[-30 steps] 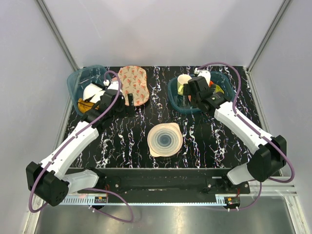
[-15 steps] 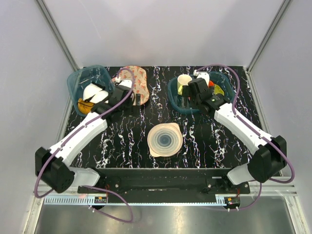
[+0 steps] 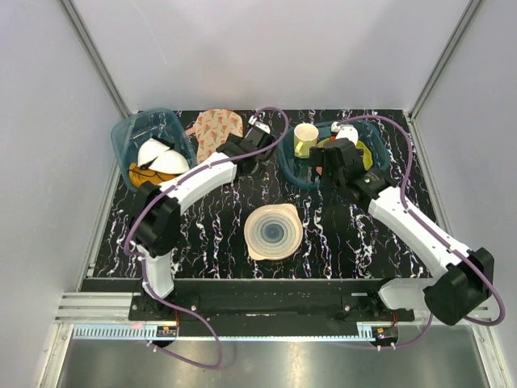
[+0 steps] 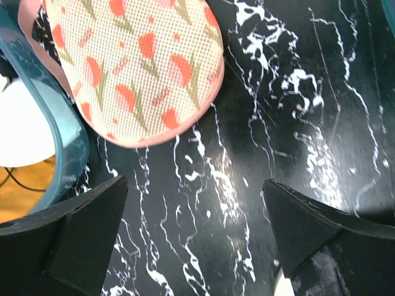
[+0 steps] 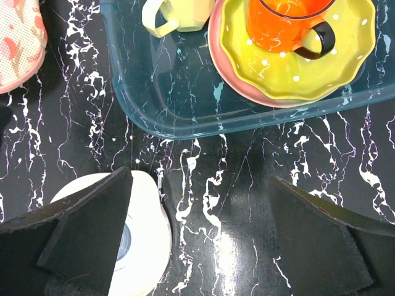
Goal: Unzip the laundry bag and remove the bra
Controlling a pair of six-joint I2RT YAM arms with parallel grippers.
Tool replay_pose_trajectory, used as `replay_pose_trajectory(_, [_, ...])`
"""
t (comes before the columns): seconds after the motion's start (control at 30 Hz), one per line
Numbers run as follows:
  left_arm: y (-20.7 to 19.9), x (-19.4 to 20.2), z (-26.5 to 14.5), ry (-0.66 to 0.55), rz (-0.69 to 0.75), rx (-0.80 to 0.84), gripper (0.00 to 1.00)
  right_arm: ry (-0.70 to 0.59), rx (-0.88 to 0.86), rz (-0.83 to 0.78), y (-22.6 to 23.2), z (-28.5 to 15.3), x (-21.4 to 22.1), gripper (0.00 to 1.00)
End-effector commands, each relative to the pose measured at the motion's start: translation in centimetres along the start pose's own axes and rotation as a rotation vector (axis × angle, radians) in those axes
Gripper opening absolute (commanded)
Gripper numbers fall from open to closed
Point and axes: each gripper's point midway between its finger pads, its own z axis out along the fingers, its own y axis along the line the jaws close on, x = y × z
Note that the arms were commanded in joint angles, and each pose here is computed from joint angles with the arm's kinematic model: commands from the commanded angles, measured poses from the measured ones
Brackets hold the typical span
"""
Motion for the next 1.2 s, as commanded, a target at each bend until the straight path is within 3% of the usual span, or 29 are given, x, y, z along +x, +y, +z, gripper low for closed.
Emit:
replay_pose_trajectory(0.0, [1.8,-3.0,1.8,-0.049,0.046,-0.121,0.99,-0.068,-0.015,0.048,-0.2,-1.4,-1.0,1.00])
replay_pose_trajectory(0.07, [2.2,-2.8,3.2,-0.031,0.011,-0.118,0.97,-0.070,-0.011,0.049,-0.5,-1.5,-0.8,1.00])
replay_pose_trajectory(0.13, [2.8,-2.3,4.9,0.018,-0.132,-0.008,0.87,-0.072,-0.008,0.051,-0.7,-1.8,-0.6,1.00])
replay_pose_trajectory(0.2, [4.5,-1.9,5.7,0.048,-0.240,0.050,0.84,-0.072,0.008,0.056,-1.2,-1.8,-0.4,1.00])
replay_pose_trajectory(0.57, [4.6,0.6,6.3,0.069,-0.327,0.056,0.89,-0.023,-0.006,0.042,-0.1,-0.4,0.2,1.00])
replay_pose_trajectory(0.77, [1.9,-0.4,5.9,0.024,-0.127,-0.009,0.93,-0.018,-0.012,0.033,0.1,0.0,0.4,1.00])
replay_pose_trajectory(0.9, [1.8,-0.1,7.2,0.019,-0.070,-0.027,0.98,-0.015,-0.017,0.041,0.1,-0.1,0.5,1.00])
replay_pose_trajectory(1.13, [2.1,1.6,10.9,0.067,0.089,-0.116,0.95,-0.007,-0.028,0.050,0.2,-0.2,0.9,1.00])
replay_pose_trajectory(1.17, [2.1,1.4,11.2,0.060,0.090,-0.127,0.90,-0.008,-0.030,0.051,0.3,-0.2,0.9,1.00])
